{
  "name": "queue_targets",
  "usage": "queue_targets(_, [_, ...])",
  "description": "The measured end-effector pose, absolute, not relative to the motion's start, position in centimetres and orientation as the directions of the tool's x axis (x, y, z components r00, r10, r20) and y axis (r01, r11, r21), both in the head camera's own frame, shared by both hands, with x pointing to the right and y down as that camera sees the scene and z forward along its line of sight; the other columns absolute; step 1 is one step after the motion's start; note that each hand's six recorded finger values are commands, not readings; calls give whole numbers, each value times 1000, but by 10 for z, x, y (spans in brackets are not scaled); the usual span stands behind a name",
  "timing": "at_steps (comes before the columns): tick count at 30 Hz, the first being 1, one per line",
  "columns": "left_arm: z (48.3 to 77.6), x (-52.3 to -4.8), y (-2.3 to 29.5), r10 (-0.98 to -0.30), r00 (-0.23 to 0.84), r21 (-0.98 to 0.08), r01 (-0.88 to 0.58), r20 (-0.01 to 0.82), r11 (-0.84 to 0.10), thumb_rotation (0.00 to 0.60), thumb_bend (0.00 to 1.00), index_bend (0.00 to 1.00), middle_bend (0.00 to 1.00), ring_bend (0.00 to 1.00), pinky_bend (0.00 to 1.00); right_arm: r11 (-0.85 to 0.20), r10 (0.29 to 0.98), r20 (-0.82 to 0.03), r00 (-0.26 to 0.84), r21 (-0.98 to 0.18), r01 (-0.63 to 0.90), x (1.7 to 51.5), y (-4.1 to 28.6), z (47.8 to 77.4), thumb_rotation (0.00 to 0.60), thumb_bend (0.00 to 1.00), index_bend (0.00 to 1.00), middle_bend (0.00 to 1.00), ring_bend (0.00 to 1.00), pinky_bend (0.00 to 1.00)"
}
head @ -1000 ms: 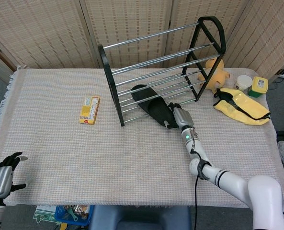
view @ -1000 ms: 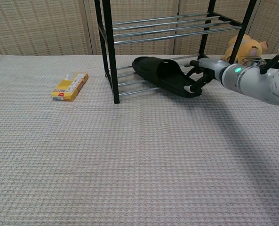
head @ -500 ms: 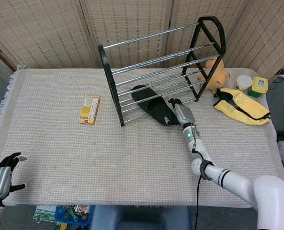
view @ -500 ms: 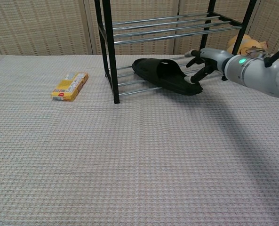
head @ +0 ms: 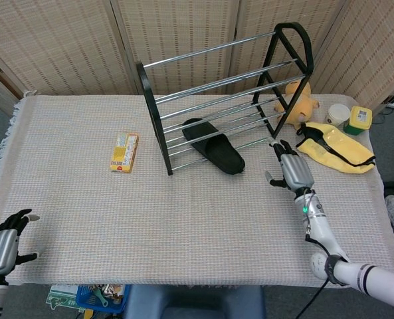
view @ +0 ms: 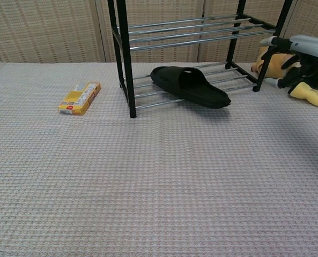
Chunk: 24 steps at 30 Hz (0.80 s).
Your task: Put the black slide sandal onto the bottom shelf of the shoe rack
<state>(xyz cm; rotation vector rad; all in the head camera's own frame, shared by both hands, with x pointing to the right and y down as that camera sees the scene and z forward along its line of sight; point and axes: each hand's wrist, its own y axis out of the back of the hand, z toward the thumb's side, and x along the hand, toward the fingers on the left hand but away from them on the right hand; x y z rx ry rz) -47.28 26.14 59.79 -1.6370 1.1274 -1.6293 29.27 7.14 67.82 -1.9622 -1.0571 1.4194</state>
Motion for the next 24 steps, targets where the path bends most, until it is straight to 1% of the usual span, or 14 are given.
queue_targets(3, [600, -467, 259, -859, -77, -855, -175, 507, -489, 600, 174, 319, 200, 199, 310, -602, 797, -582, 159, -753, 263, 306, 90, 680, 600, 388, 0, 139, 0, 167])
queue_targets(8, [599, -462, 257, -862, -65, -856, -176, 503, -486, 600, 174, 319, 200, 199, 310, -649, 760, -628, 167, -723, 236, 306, 103, 697, 600, 388, 0, 139, 0, 167])
queue_targets(11, [598, -465, 259, -860, -74, -856, -173, 505, -488, 600, 174, 319, 200, 199, 310, -676, 737, -650, 187, -702, 225, 296, 108, 711, 600, 388, 0, 139, 0, 167])
queue_targets(18, [596, -472, 265, -854, -99, -854, -170, 511, -491, 600, 174, 319, 200, 199, 310, -734, 677, -686, 266, -657, 173, 251, 120, 742, 600, 387, 0, 139, 3, 167])
queue_targets(24, [595, -475, 267, -853, -109, -855, -172, 511, -490, 600, 174, 319, 200, 199, 310, -746, 657, -686, 314, -652, 135, 218, 118, 755, 600, 388, 0, 139, 3, 167])
